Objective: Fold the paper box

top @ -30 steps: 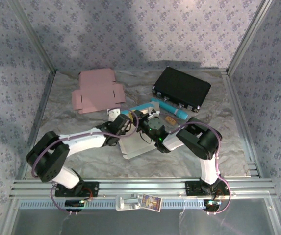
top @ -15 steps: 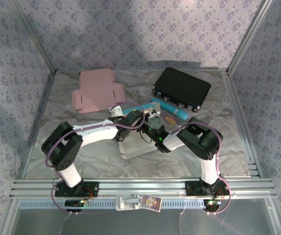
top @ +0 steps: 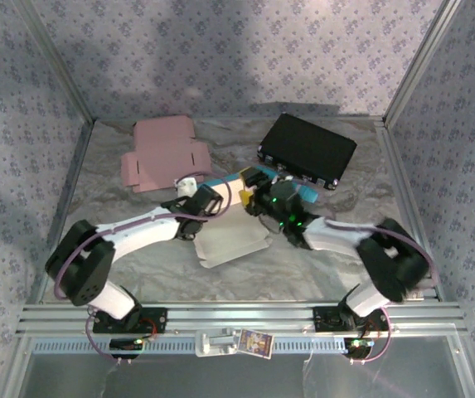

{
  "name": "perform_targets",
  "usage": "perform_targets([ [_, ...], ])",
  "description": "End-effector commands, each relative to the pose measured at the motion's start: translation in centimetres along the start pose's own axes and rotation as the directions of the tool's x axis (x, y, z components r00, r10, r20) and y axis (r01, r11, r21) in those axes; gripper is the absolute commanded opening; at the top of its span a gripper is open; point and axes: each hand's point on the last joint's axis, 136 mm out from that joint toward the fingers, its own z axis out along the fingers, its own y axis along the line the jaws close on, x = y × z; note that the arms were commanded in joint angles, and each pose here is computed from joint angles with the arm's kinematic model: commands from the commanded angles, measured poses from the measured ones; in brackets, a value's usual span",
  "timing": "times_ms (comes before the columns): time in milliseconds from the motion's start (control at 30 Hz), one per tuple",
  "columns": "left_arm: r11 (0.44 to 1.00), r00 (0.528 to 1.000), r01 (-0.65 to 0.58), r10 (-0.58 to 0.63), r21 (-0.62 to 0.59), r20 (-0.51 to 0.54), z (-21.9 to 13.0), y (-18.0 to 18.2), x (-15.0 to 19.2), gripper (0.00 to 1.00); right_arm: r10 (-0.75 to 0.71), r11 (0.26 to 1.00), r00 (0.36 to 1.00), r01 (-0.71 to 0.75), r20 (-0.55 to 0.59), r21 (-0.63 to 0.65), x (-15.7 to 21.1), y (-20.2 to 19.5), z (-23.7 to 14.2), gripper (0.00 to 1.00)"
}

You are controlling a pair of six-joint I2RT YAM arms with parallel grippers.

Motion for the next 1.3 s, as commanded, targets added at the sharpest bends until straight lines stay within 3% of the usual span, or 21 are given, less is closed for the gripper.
perform_targets([
  [0,0.989,0.994,-0.086,0.093,0.118,-0.056,-0.1,0.2,-0.1,0.0,-0.17,0.96,0.985,0.174,-0.037,0.221,-0.7,0.8,-4.0,0.83],
  [167,0.969,0.979,-0.133,0.161,0.207,-0.126,-0.2,0.3,-0.8,0.0,-0.316,0.886,0.947,0.315,-0.053,0.34,-3.7,2.9,-6.0,0.74],
  [333,0.96,0.965,-0.12,0.172,0.253,-0.196,-0.4,0.3,-0.9,0.0,-0.419,0.798,0.889,0.457,-0.183,0.393,-3.7,4.3,-3.0,0.67],
  [567,0.962,0.958,-0.115,0.173,0.249,-0.227,0.0,0.0,-0.7,0.0,-0.425,0.71,0.849,0.529,-0.315,0.466,-3.2,2.6,0.8,0.59],
  [967,0.955,0.955,-0.123,0.188,0.269,-0.231,0.2,-0.7,-0.8,0.0,-0.394,0.664,0.835,0.548,-0.385,0.509,-3.4,-2.6,2.7,0.55],
  [1267,0.952,0.952,-0.123,0.193,0.281,-0.237,0.1,-0.9,-0.7,0.0,-0.431,0.625,0.788,0.612,-0.439,0.485,-3.4,-3.4,3.9,0.54],
])
